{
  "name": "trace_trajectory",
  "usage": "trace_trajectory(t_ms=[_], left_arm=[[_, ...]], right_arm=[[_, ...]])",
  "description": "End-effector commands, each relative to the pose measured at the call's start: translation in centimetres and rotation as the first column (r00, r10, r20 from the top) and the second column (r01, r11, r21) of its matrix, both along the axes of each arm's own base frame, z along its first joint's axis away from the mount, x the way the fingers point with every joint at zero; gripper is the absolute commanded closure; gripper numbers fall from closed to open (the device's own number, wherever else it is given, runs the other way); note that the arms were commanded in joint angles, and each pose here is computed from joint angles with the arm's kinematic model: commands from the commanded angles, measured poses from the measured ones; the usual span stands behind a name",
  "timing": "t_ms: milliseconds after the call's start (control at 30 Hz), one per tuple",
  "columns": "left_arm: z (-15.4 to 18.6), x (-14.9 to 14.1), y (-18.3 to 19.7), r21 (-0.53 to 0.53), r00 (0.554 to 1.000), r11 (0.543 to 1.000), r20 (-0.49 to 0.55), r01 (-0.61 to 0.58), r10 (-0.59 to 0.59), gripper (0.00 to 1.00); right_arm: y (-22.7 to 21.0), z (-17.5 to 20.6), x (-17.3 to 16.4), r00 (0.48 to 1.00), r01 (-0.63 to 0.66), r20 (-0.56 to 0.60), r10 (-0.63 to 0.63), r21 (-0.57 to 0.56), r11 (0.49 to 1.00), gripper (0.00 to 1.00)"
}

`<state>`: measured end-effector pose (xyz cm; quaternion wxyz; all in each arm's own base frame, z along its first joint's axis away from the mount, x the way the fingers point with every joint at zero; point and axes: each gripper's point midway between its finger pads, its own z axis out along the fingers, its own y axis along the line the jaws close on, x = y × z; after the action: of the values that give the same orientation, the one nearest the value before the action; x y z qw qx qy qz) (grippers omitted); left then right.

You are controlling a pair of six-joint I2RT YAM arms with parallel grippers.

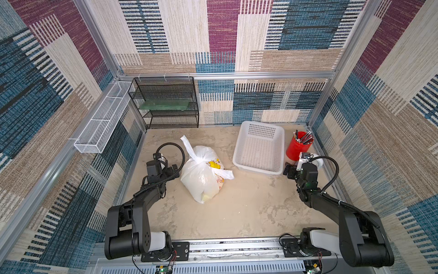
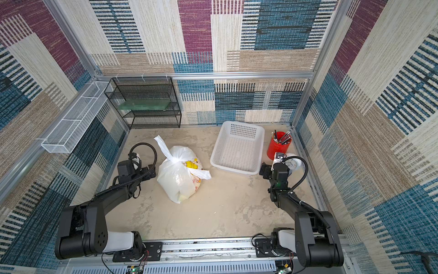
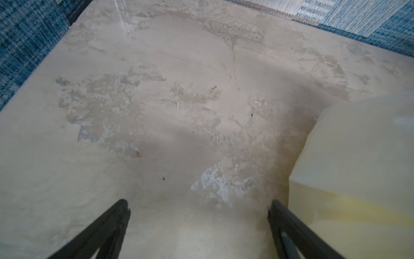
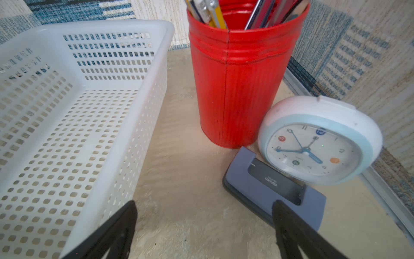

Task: Place the banana into a plastic bag & tie a knot
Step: Move the basket to the center of the board, then reset both arms

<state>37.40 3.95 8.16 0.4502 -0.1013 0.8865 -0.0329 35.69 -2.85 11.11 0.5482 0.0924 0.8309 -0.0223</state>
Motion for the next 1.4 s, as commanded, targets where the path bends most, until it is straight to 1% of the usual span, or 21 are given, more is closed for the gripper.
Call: trace_trajectory(t_ms=[0, 33, 100, 200, 233, 300, 333, 367, 400, 500, 600, 667, 700, 733, 767, 900, 1367], left_arm=[[2.3, 1.9, -0.1, 0.064, 0.988, 0.997, 0.145, 0.046, -0.055, 0.01], [2.2, 2.0, -0.2, 0.06, 0.99, 0.997, 0.127, 0.056, -0.063, 0.01], [2.2, 2.2, -0.7, 0.055, 0.987, 0.995, 0.131, 0.089, -0.096, 0.01], [2.4, 2.2, -1.2, 0.051, 0.982, 0.993, 0.152, 0.103, -0.11, 0.01], [2.3, 2.4, -1.2, 0.047, 0.977, 0.994, 0.185, 0.094, -0.102, 0.01], [1.6, 3.0, -1.5, 0.039, 0.979, 0.993, 0.166, 0.115, -0.12, 0.01], [1.3, 3.4, -2.1, 0.047, 0.98, 0.989, 0.134, 0.142, -0.147, 0.01], [1.1, 3.7, -2.6, 0.067, 0.979, 0.985, 0.121, 0.159, -0.166, 0.01], [1.0, 3.7, -2.8, 0.082, 0.978, 0.983, 0.115, 0.164, -0.173, 0.01], [1.0, 3.1, -2.6, 0.098, 0.977, 0.986, 0.149, 0.136, -0.15, 0.01], [1.1, 2.6, -2.4, 0.12, 0.96, 0.987, 0.243, 0.109, -0.135, 0.01], [0.7, 2.7, -2.3, 0.118, 0.972, 0.987, 0.199, 0.106, -0.128, 0.01], [0.8, 2.8, -2.4, 0.123, 0.968, 0.987, 0.216, 0.103, -0.128, 0.01], [0.9, 2.8, -2.3, 0.122, 0.969, 0.987, 0.211, 0.102, -0.127, 0.01], [0.7, 2.7, -2.4, 0.122, 0.972, 0.987, 0.198, 0.104, -0.127, 0.01], [0.9, 2.8, -2.3, 0.125, 0.97, 0.987, 0.208, 0.101, -0.125, 0.01], [0.8, 2.7, -2.4, 0.13, 0.971, 0.986, 0.205, 0.1, -0.125, 0.01]], right_arm=[[0.5, 4.3, 1.1, 0.97, -0.066, 0.23, 0.075, -0.043, 0.997, 0.05], [0.4, 4.1, 1.4, 0.973, -0.066, 0.218, 0.075, -0.047, 0.997, 0.05], [0.7, 4.2, 2.0, 0.971, -0.084, 0.219, 0.096, -0.061, 0.995, 0.05], [1.2, 4.3, 2.4, 0.968, -0.102, 0.224, 0.115, -0.071, 0.992, 0.05], [1.4, 4.3, 2.5, 0.966, -0.107, 0.228, 0.121, -0.074, 0.992, 0.05], [1.5, 4.4, 2.9, 0.964, -0.114, 0.234, 0.127, -0.066, 0.991, 0.05], [1.8, 4.2, 3.2, 0.962, -0.124, 0.236, 0.135, -0.06, 0.99, 0.05], [2.1, 4.1, 3.4, 0.958, -0.132, 0.247, 0.144, -0.065, 0.989, 0.05], [2.2, 3.5, 3.6, 0.961, -0.133, 0.234, 0.145, -0.068, 0.989, 0.05], [2.1, 2.8, 3.9, 0.966, -0.127, 0.22, 0.138, -0.064, 0.99, 0.05], [2.1, 3.0, 2.7, 0.949, -0.127, 0.28, 0.145, -0.08, 0.989, 0.05], [2.0, 2.6, 3.1, 0.958, -0.123, 0.253, 0.136, -0.067, 0.99, 0.05], [1.8, 2.6, 3.1, 0.96, -0.106, 0.254, 0.119, -0.063, 0.992, 0.05], [1.5, 2.6, 3.1, 0.963, -0.085, 0.251, 0.097, -0.059, 0.995, 0.05], [1.4, 2.6, 3.1, 0.964, -0.081, 0.25, 0.094, -0.06, 0.995, 0.05], [1.1, 2.5, 3.1, 0.966, -0.062, 0.249, 0.074, -0.054, 0.997, 0.05], [1.1, 2.5, 3.3, 0.966, -0.065, 0.246, 0.076, -0.052, 0.997, 0.05]])
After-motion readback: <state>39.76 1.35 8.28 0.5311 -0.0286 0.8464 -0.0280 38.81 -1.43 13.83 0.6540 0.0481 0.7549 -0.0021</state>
